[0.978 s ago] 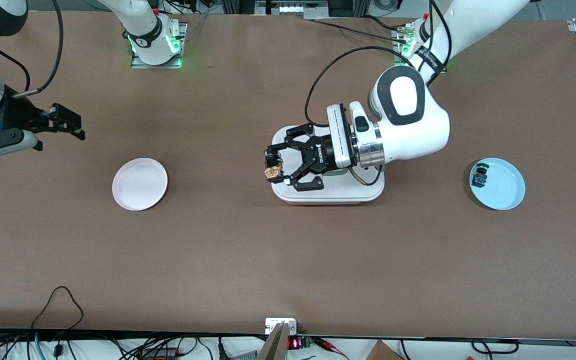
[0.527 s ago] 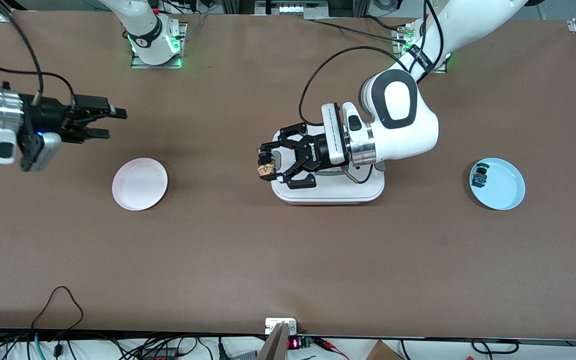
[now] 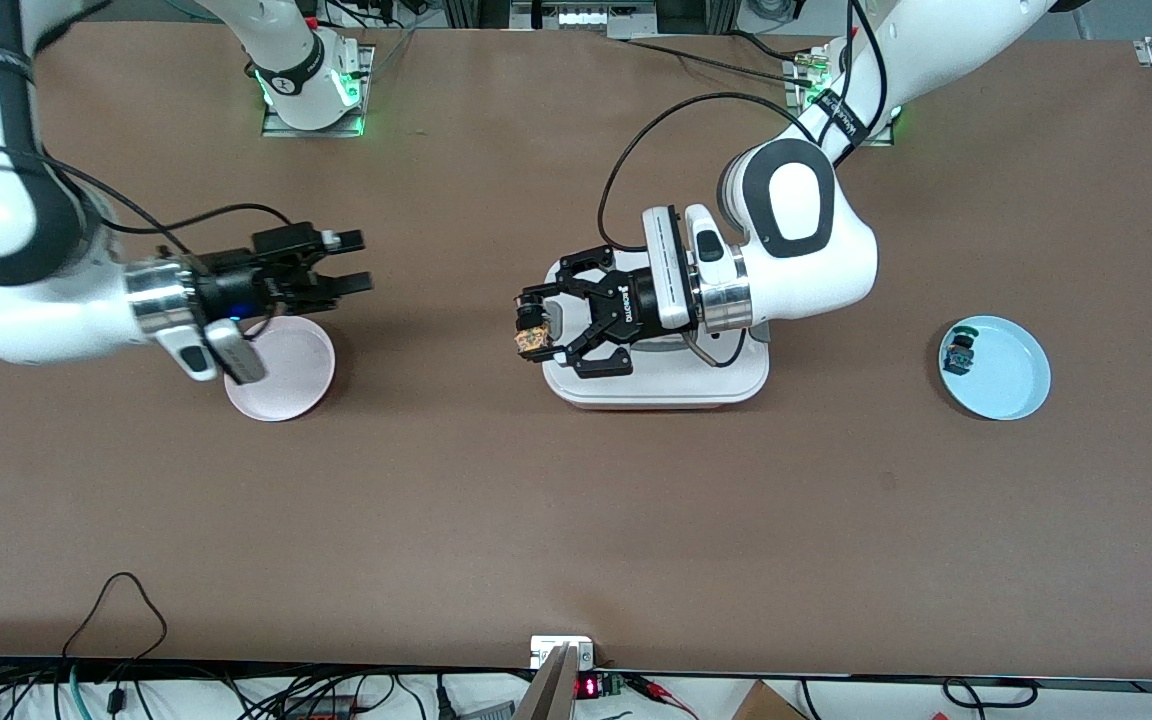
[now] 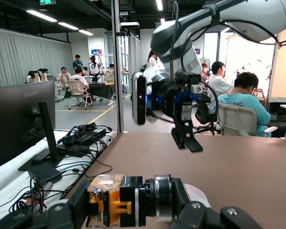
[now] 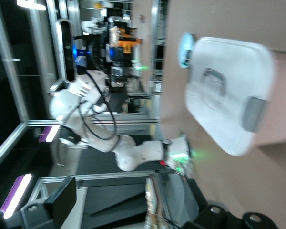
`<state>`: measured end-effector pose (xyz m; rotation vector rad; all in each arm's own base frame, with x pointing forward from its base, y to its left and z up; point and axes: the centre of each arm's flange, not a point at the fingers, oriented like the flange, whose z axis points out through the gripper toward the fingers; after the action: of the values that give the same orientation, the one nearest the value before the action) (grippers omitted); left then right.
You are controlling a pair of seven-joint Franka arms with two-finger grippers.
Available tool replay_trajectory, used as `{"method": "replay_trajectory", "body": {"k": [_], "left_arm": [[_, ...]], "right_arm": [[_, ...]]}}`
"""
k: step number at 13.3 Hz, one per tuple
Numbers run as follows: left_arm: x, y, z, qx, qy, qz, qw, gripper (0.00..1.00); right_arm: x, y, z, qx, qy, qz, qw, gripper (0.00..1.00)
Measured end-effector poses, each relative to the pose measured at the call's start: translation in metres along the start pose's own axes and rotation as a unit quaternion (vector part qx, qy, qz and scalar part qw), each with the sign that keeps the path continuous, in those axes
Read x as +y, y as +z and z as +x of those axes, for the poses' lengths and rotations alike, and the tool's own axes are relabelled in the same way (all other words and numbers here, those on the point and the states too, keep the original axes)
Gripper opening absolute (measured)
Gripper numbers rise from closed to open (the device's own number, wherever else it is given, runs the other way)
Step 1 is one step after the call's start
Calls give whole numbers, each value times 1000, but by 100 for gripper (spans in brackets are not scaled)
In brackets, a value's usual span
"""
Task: Transfer orange switch to right arm and place
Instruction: 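Reach the open right gripper toward the switch in the left gripper, then close the right gripper on the orange switch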
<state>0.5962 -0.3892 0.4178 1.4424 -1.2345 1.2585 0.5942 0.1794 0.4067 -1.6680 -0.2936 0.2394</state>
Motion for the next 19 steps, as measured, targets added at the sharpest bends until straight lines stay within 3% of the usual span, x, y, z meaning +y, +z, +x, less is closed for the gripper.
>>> {"method": "replay_trajectory", "body": {"k": [2,5,9,13,19], "left_arm": [[0,0,0,0,0,0,1000,72],[0,0,0,0,0,0,1000,72],[0,0,0,0,0,0,1000,72],[0,0,0,0,0,0,1000,72],[0,0,0,0,0,0,1000,72]], "right_arm": [[10,41,10,22,-7,39,999,100],[6,94,23,67,-13,74,995,100],[6,137,26,93,-18,79,992,100],[8,126,28,106,-18,79,991,100],[7,118,35,143,-11,104,984,100]]}}
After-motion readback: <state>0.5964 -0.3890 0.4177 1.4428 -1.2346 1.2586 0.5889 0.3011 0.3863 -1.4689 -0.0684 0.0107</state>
